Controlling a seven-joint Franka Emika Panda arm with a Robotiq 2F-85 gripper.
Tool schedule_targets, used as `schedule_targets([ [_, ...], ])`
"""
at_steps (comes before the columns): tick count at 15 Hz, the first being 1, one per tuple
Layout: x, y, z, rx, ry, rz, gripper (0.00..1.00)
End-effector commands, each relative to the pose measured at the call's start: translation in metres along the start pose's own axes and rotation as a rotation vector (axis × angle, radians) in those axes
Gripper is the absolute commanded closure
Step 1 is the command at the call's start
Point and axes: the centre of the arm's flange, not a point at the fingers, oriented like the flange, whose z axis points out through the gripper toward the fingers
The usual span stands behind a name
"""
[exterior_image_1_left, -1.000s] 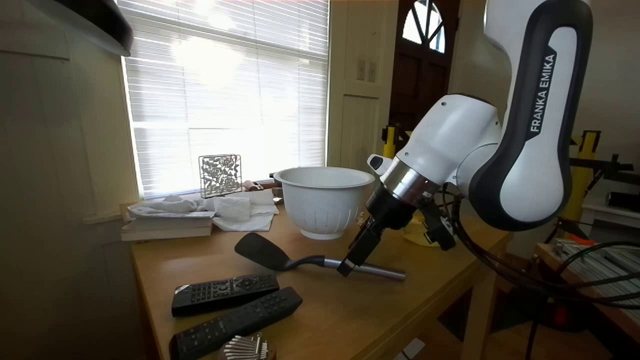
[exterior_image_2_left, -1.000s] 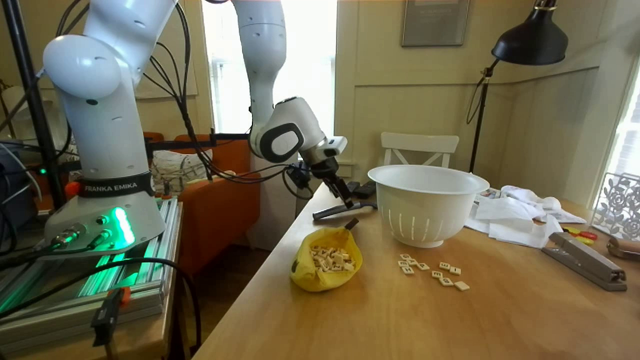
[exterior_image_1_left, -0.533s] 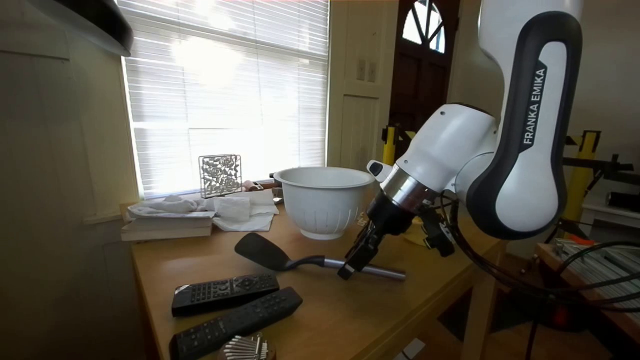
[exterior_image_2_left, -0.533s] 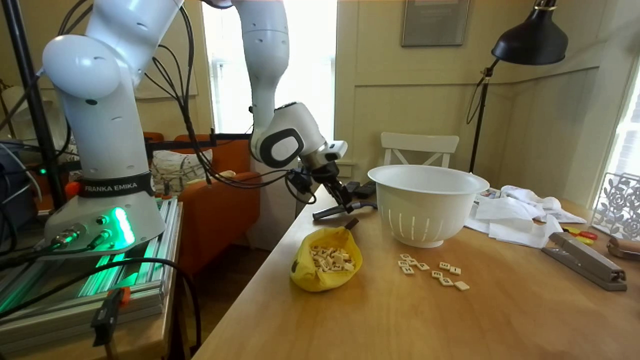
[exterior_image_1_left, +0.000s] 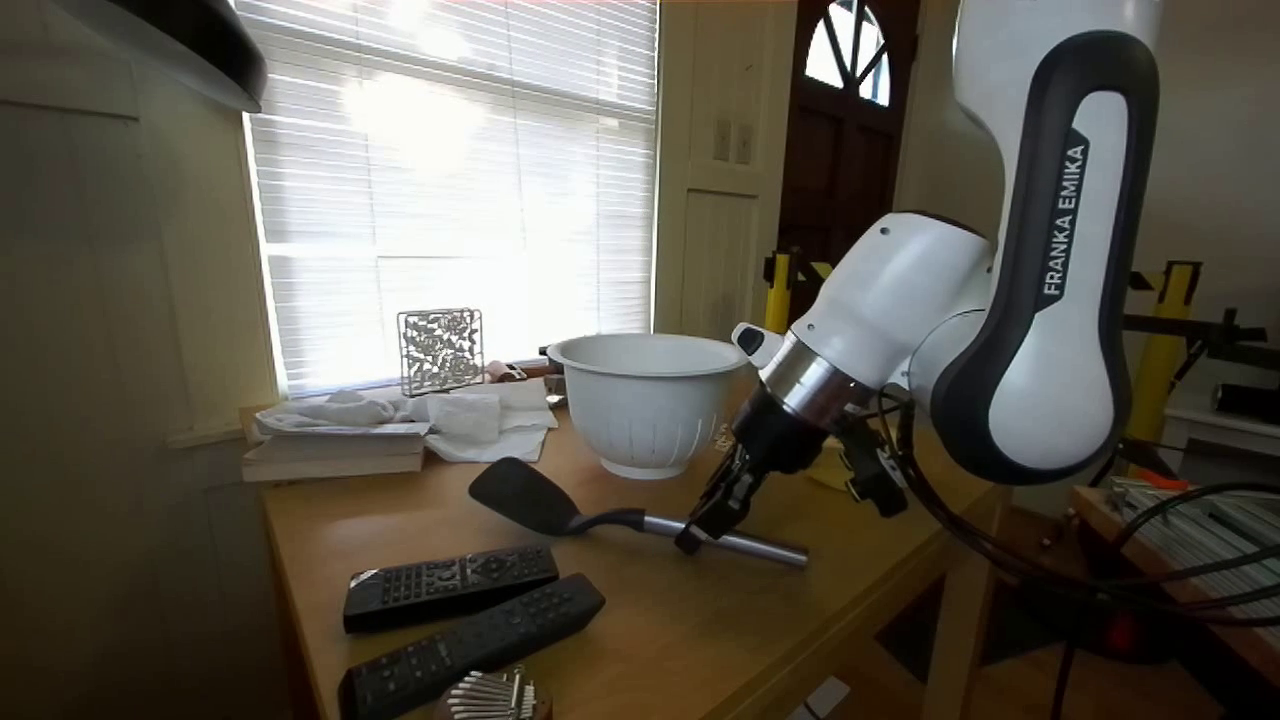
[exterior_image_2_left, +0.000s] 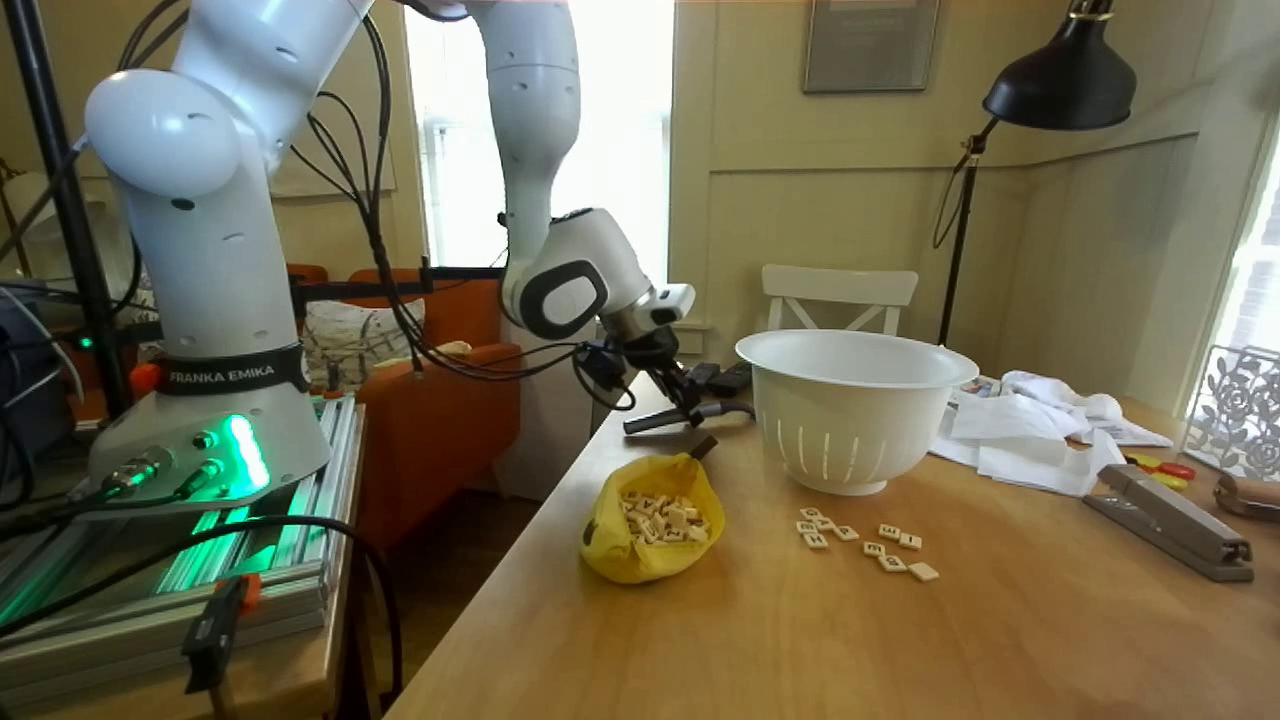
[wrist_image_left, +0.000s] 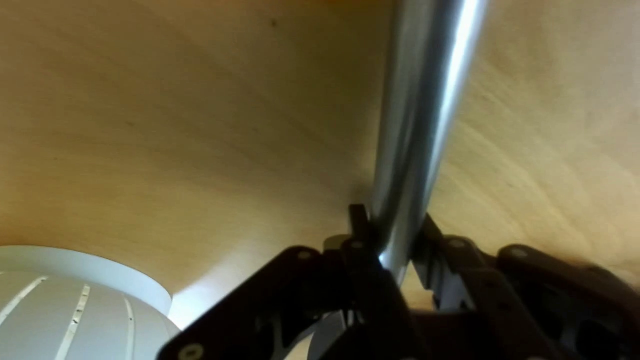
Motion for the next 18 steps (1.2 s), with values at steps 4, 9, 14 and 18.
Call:
schedule_targets([
  [4,0.074,-0.021,-0.082,0.048,0.147,-0.007,0.94],
  [9,0.151,0.001,-0.16,-0.021,0.245,-0.176,0.94],
  [14,0.215,0.042,-0.244,-0.139,0.211,-0.422,0.94],
  [18,0.249,0.096,-0.273,-0.286,0.136,-0.587,0.94],
])
